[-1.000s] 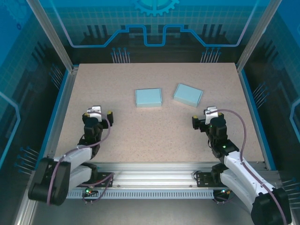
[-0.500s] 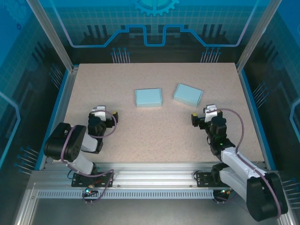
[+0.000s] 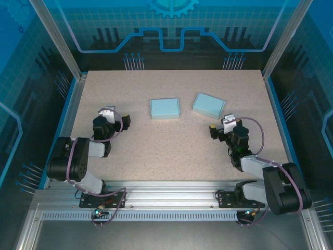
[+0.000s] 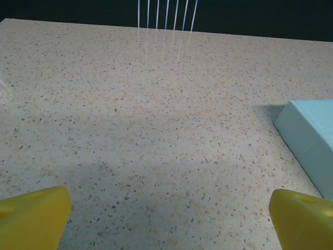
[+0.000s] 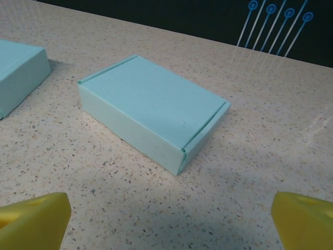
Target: Fold the paper box
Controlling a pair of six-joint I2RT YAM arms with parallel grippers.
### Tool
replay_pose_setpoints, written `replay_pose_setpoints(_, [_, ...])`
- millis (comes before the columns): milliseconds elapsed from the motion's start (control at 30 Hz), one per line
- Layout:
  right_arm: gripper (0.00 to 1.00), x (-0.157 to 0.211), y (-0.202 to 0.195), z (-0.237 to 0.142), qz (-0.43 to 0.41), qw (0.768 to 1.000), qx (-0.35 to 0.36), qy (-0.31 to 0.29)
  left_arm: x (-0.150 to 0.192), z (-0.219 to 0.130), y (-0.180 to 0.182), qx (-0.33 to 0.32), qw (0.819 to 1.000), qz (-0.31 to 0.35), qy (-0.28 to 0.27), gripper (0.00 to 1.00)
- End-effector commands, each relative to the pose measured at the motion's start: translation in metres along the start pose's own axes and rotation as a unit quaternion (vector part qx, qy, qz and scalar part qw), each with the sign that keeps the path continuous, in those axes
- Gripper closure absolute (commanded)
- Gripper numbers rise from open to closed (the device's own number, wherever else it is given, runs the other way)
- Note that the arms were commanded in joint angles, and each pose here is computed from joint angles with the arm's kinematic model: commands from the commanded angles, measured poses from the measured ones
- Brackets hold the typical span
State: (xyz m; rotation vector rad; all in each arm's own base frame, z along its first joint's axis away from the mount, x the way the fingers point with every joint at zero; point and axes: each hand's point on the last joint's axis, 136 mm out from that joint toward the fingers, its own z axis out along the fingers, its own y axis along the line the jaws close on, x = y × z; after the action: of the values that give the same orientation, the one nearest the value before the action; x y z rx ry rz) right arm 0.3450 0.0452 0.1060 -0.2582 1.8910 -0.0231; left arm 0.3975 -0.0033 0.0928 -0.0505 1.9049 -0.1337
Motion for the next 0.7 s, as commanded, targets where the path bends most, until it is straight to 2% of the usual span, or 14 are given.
replay_pose_setpoints(0, [0.00,-0.024,-0.007,0.010,0.014,0.999,-0.010,-0.043,-0.002,-0.001,-0.005,0.015,1.000,-0.006,0.000,0.01])
replay_pose_setpoints(200, [0.00,-0.007,-0.011,0.034,0.035,0.999,-0.017,-0.024,-0.002,-0.001,-0.004,0.014,1.000,-0.006,0.000,0.01])
replay_pose_setpoints(267, [0.00,-0.005,-0.012,0.041,0.039,0.999,-0.019,0.003,-0.002,-0.001,-0.004,0.014,1.000,-0.006,0.000,0.01])
replay_pose_setpoints(333, [0.00,0.000,-0.024,0.052,0.055,0.998,0.010,0.041,-0.002,-0.001,-0.005,0.015,1.000,-0.005,0.000,0.01])
replay_pose_setpoints(667, [0.00,-0.001,-0.025,0.051,0.055,0.998,0.014,0.033,-0.002,-0.001,-0.005,0.014,1.000,-0.004,0.000,0.01])
